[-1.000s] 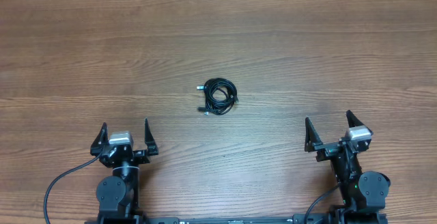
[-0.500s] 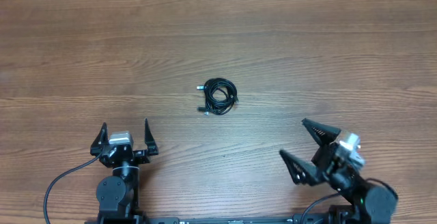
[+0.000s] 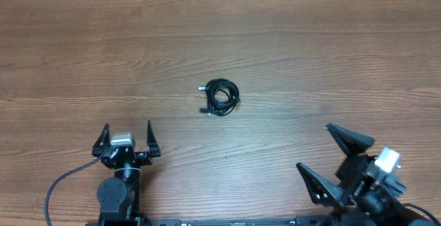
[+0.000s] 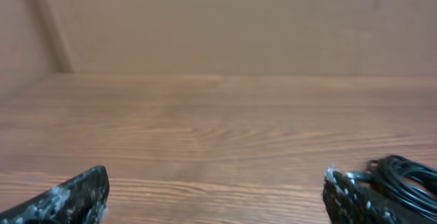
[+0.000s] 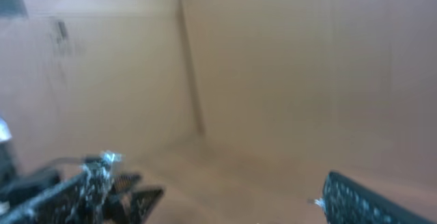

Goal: Untangle cables
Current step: 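Move both grippers inward toward the black cable coil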

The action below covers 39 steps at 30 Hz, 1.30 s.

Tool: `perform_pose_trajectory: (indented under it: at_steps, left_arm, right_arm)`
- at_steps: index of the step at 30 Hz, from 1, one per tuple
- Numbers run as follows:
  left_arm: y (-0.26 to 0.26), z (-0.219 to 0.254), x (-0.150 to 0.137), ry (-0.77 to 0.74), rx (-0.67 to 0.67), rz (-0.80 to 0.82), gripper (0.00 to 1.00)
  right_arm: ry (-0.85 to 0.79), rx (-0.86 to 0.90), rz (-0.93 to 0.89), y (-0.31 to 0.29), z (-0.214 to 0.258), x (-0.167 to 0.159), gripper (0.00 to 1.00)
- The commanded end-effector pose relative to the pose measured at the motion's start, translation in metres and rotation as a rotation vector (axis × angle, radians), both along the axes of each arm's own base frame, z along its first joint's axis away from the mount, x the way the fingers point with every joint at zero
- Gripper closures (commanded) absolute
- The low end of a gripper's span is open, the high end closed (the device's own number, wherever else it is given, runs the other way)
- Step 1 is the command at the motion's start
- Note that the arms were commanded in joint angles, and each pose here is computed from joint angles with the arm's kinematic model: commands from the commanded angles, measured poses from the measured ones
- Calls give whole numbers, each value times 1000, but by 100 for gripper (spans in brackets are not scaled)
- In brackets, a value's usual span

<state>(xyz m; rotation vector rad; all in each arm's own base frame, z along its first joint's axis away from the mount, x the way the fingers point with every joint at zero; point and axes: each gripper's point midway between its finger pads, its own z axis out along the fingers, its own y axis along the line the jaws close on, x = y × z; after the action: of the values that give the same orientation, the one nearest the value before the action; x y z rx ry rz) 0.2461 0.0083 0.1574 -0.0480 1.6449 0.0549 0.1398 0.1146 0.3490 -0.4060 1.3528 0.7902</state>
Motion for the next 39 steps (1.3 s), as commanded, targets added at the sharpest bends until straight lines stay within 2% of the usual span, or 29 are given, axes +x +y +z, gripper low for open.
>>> perform_pose_trajectory:
  at_steps: [1,5,8,9,12,15,18,21,26,30,34,39]
  left_arm:
    - [-34,1,-1,-3,-116,-192,0]
    - [-84,12,-15,8,-339,-480,0]
    - [-110,41,-32,-86,-311,-676,0]
    - [-118,70,-44,-189,-269,-755,0]
    - [-117,113,-56,-278,-236,-765,1]
    - [-106,147,-59,-260,-245,-679,0]
    - [-98,168,-59,-159,-265,-610,0]
    - [-104,187,-59,-22,-232,-632,0]
    - [-106,200,-43,313,-242,-617,1]
    - [-118,204,-26,503,-316,-668,1]
    - [-136,179,-15,682,-427,-765,0]
    - [-139,129,11,921,-527,-724,0]
  right_arm:
    - [-39,-149,-138,-12,24,0,0]
    - [109,-219,-148,-14,23,2,0]
    - [298,-214,-173,-22,13,14,0]
    - [415,-211,-167,-24,6,22,0]
    - [578,-204,-145,-25,0,33,0]
    - [694,-198,-129,-27,0,45,0]
    - [787,-192,-112,-28,-2,55,0]
    - [853,-153,-28,-19,-3,61,0]
    - [960,20,222,10,9,61,0]
    - [1022,33,263,13,1,69,0]
    - [1116,-24,216,13,-23,75,0]
    - [1231,-126,187,23,-57,81,0]
